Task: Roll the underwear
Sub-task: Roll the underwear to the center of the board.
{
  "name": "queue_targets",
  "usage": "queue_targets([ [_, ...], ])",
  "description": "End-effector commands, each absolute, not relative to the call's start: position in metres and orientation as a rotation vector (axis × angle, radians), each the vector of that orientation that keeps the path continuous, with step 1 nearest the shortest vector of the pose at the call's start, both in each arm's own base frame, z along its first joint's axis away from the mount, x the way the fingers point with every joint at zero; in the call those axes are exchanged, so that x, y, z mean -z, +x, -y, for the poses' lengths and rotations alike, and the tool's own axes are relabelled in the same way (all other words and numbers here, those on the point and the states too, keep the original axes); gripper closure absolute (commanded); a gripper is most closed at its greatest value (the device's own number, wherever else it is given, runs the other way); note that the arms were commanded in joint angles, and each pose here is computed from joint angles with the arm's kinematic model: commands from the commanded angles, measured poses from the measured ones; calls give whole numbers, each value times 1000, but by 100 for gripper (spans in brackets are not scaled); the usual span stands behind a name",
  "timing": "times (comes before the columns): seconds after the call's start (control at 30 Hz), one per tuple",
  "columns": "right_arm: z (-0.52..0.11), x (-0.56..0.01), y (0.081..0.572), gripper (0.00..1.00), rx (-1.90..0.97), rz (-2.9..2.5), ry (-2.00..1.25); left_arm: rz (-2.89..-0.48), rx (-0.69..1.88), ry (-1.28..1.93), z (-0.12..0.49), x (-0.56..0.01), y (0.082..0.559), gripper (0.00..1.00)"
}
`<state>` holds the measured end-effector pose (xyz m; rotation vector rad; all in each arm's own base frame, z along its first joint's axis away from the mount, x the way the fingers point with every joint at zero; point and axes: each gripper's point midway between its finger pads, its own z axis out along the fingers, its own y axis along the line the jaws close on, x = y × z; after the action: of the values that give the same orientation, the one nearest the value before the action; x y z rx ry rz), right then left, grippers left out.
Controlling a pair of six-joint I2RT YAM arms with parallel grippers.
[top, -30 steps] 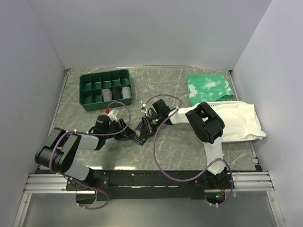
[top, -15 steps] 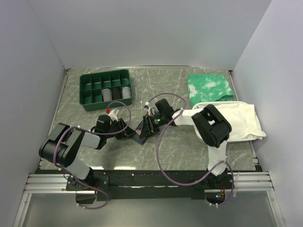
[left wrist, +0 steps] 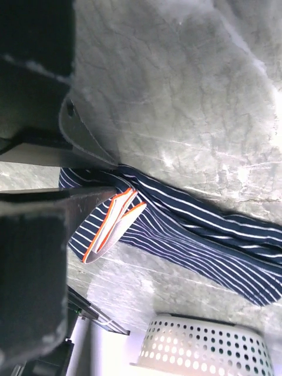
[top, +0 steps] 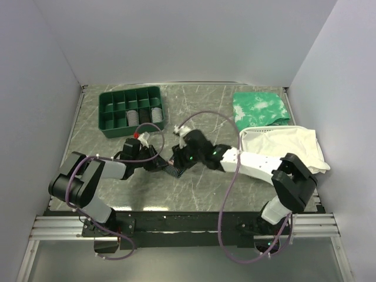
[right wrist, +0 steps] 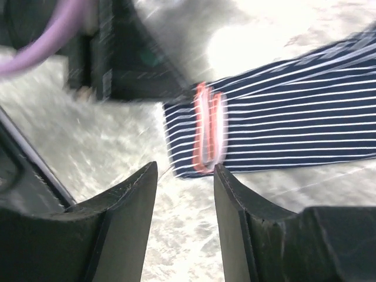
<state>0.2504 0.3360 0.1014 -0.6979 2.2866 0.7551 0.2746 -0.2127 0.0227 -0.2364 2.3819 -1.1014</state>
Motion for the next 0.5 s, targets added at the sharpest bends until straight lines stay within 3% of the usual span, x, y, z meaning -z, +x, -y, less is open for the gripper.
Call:
queue_targets([
  [0.0,-325,-100,255,49,-373,-2206,-777,-2542,949,-285,200,2,261,81],
  [0.47,-357,-88,236,43,-141,-2086,-1025,-2533,1000,-220,213,-19,265,77],
])
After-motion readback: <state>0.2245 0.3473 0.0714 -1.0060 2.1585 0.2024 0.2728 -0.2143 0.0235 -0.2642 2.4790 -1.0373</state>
